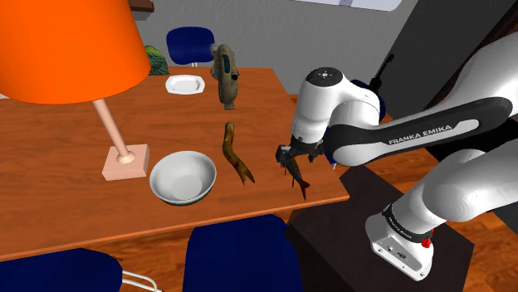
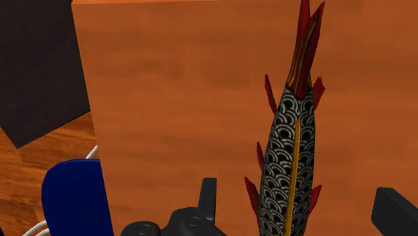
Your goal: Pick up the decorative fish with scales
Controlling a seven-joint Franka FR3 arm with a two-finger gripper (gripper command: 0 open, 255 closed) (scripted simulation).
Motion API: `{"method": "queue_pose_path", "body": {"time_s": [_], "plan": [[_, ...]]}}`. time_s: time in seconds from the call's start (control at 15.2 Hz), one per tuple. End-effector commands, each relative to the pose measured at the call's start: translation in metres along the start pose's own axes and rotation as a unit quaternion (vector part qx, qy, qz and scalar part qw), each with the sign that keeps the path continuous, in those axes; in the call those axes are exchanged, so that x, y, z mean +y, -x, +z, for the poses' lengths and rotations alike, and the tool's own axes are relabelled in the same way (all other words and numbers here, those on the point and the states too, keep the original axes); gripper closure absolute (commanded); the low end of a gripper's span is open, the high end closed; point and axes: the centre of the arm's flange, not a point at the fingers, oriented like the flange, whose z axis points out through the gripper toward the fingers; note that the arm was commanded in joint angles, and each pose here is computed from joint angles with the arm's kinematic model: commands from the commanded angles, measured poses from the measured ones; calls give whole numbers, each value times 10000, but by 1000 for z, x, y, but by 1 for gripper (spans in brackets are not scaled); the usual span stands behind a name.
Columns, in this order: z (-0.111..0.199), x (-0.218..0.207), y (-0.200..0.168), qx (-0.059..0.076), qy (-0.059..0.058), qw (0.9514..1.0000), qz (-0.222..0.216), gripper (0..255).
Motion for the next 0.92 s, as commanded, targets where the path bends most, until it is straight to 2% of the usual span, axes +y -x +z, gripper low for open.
{"method": "queue_pose_path", "body": {"time_s": [0.0, 0.26, 0.4, 0.46, 0.86], "plan": [[10, -3, 1, 1, -4, 10000, 19, 0], [33, -6, 4, 1, -4, 10000, 19, 0], [33, -6, 4, 1, -4, 10000, 19, 0], [33, -6, 4, 1, -4, 10000, 18, 255], [34, -7, 4, 1, -4, 10000, 18, 255]]}}
